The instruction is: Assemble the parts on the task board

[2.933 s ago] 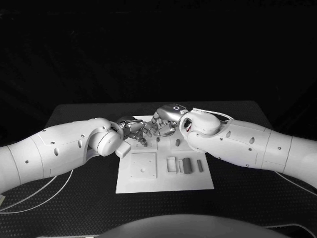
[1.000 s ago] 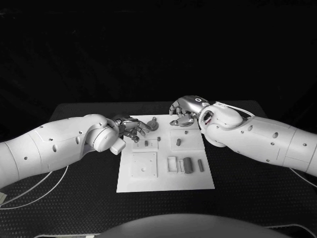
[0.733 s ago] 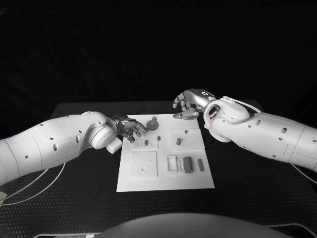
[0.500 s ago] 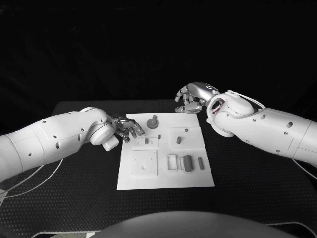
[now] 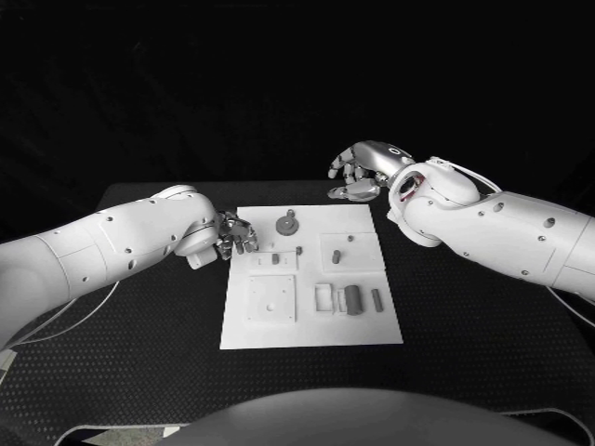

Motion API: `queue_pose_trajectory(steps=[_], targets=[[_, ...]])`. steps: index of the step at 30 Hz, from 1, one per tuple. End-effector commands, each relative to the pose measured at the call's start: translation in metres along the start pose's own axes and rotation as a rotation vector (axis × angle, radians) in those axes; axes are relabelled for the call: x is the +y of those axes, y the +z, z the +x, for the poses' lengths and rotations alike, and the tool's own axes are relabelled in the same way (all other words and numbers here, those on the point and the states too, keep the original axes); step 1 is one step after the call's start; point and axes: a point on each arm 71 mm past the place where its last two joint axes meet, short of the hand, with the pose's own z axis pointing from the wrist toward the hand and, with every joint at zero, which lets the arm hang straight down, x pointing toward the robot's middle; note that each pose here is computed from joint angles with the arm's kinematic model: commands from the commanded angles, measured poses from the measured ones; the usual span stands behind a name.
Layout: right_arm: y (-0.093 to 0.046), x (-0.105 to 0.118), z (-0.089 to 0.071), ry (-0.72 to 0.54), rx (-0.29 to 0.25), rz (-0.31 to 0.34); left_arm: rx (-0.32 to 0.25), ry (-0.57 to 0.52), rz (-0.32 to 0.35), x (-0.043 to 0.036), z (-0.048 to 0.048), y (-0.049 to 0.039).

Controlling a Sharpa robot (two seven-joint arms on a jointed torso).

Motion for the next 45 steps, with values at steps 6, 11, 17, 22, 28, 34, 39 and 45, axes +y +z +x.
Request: queue_pose_trajectory(steps=[6,11,17,22,28,34,39,45], targets=[[0.000,0.002,-0.004,0.075,-0.056,-0.011,0.053,0.145,-0.059,-0.0046,0.0006,0.0070],[0.000,0.001,-0.007,0.136,-0.086,-0.008,0.075,0.163,-0.074,-0.0086,0.0010,0.0108],[0.001,0.002,-0.006,0.146,-0.085,-0.007,0.144,0.191,-0.077,-0.0128,0.0061,0.0144],[0.001,0.002,-0.006,0.148,-0.084,-0.007,0.175,0.195,-0.071,-0.0181,0.0130,0.0162],[0.001,0.002,-0.006,0.148,-0.081,-0.007,0.152,0.181,-0.075,-0.0207,0.0125,0.0186],[0.001,0.002,-0.006,0.148,-0.081,-0.007,0.135,0.184,-0.080,-0.0196,0.0127,0.0190],[0.001,0.002,-0.006,0.149,-0.081,-0.008,0.125,0.194,-0.088,-0.0194,0.0113,0.0203],[0.001,0.004,-0.005,0.150,-0.078,-0.013,0.127,0.213,-0.099,-0.0204,0.0152,0.0245]])
